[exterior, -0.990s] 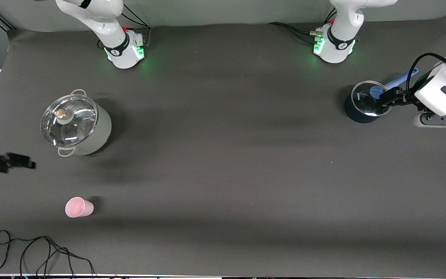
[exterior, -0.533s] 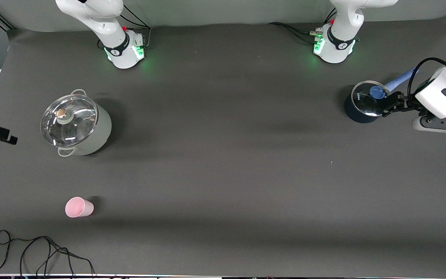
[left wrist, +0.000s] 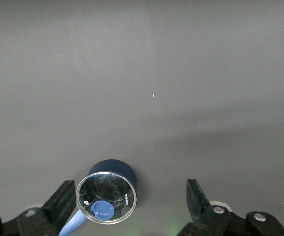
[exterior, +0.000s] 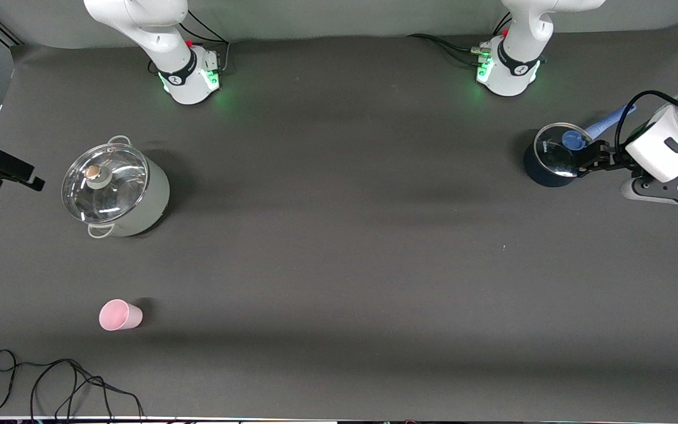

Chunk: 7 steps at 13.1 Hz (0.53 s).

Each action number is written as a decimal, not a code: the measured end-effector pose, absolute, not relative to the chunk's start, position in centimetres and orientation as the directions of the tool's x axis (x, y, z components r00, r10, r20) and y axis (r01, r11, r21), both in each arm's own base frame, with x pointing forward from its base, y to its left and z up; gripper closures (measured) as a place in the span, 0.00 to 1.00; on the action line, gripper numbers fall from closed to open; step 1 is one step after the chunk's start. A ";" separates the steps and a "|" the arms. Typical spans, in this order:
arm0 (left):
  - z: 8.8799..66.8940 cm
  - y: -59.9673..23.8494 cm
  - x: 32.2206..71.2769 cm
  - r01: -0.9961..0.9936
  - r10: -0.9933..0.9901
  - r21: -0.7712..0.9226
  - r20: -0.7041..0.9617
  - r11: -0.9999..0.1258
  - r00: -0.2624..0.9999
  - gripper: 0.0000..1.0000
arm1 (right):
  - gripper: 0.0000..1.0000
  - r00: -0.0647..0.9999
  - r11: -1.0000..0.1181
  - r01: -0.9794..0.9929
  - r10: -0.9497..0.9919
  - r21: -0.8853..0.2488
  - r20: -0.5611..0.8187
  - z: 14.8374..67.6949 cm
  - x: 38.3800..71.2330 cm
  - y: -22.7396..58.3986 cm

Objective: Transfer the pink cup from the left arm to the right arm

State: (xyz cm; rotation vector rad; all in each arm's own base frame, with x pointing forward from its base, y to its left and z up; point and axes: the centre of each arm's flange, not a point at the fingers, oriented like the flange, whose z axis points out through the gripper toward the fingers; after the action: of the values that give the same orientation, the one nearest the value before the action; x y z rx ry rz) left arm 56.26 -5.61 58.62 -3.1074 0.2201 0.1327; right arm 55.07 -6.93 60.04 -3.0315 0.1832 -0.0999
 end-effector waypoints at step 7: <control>58.5 -5.6 56.2 -0.144 -0.142 -0.017 -0.091 -0.989 0.986 0.00 | 0.00 0.993 -0.994 -0.075 -0.081 -0.078 0.086 60.9 55.6 -4.0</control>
State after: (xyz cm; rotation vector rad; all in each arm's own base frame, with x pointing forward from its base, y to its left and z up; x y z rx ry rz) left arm 56.22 -5.56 58.53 -3.1070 0.2240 0.1396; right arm 55.56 -3.99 60.89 -3.0613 0.1201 -0.1368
